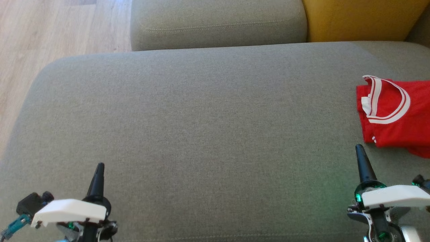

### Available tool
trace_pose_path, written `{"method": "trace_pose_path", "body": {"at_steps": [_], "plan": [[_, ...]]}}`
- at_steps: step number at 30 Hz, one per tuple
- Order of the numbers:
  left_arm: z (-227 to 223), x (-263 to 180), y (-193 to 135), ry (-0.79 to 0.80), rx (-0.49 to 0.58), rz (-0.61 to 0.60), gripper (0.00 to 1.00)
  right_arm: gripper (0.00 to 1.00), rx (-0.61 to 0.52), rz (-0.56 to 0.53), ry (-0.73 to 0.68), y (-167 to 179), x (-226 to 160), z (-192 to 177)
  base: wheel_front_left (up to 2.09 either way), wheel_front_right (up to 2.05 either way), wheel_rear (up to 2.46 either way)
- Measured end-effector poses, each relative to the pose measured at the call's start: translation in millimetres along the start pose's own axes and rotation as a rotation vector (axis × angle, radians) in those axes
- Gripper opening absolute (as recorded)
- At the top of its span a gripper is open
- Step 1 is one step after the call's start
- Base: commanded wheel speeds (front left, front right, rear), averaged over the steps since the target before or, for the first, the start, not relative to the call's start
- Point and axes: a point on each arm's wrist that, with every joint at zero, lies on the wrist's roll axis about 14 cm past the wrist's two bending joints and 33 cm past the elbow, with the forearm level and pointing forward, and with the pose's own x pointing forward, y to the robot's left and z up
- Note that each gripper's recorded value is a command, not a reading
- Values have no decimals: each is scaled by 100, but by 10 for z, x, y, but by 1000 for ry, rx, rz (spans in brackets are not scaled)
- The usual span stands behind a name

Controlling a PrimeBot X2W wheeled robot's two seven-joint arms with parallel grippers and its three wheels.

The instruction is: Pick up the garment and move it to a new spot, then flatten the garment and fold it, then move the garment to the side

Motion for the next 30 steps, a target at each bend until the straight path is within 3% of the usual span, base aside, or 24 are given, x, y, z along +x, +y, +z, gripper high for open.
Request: {"method": "trace_pose_path", "body": {"at_steps": [30], "plan": [[131,115,-133,-15,-368,-63,0,0,358,-19,-73,-139,42,140,0,0,0]]}}
